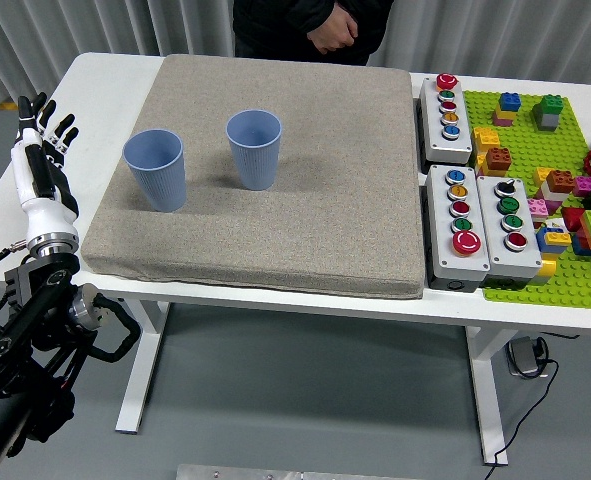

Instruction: Pick cup pour cup place

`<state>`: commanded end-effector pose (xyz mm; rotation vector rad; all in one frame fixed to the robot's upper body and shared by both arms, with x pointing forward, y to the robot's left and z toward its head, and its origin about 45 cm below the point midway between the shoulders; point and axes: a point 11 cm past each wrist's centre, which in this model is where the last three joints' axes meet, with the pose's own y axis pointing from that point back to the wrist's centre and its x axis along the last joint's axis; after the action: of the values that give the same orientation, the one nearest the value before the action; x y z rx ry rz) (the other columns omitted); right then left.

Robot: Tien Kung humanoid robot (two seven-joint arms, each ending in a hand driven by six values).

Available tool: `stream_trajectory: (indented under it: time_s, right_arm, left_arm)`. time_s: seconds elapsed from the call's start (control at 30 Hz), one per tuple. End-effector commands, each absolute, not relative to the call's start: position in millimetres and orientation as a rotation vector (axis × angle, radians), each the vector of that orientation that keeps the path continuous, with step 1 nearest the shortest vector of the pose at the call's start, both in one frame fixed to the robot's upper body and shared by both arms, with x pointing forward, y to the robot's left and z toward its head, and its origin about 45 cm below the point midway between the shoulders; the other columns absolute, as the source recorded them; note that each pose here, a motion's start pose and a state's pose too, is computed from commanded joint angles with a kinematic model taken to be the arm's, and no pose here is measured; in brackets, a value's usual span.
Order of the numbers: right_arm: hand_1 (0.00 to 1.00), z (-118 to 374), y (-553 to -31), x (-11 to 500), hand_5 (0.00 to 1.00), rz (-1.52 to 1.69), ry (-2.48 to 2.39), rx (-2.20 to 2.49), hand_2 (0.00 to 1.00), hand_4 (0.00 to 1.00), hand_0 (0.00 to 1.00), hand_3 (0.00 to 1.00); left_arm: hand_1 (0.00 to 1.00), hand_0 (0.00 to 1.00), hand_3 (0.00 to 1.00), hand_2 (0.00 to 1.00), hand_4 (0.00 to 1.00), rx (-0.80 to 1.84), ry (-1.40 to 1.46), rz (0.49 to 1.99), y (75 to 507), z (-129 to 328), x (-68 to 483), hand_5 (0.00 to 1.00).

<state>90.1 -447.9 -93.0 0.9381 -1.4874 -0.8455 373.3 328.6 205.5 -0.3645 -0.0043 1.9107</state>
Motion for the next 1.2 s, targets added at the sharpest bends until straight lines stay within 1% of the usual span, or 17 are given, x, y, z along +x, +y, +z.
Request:
stream_trajectory:
  time_s: [1.2]
  right_arm:
    - [0.71, -92, -449, 96, 0.311, -0.836, -1.494, 0.943, 0.682, 0.097, 0.701, 0.644]
  left_arm:
    - [0.756, 0.75, 0.847, 0.89, 0.823, -0.346, 0.0, 1.874, 318, 205, 374, 0.998]
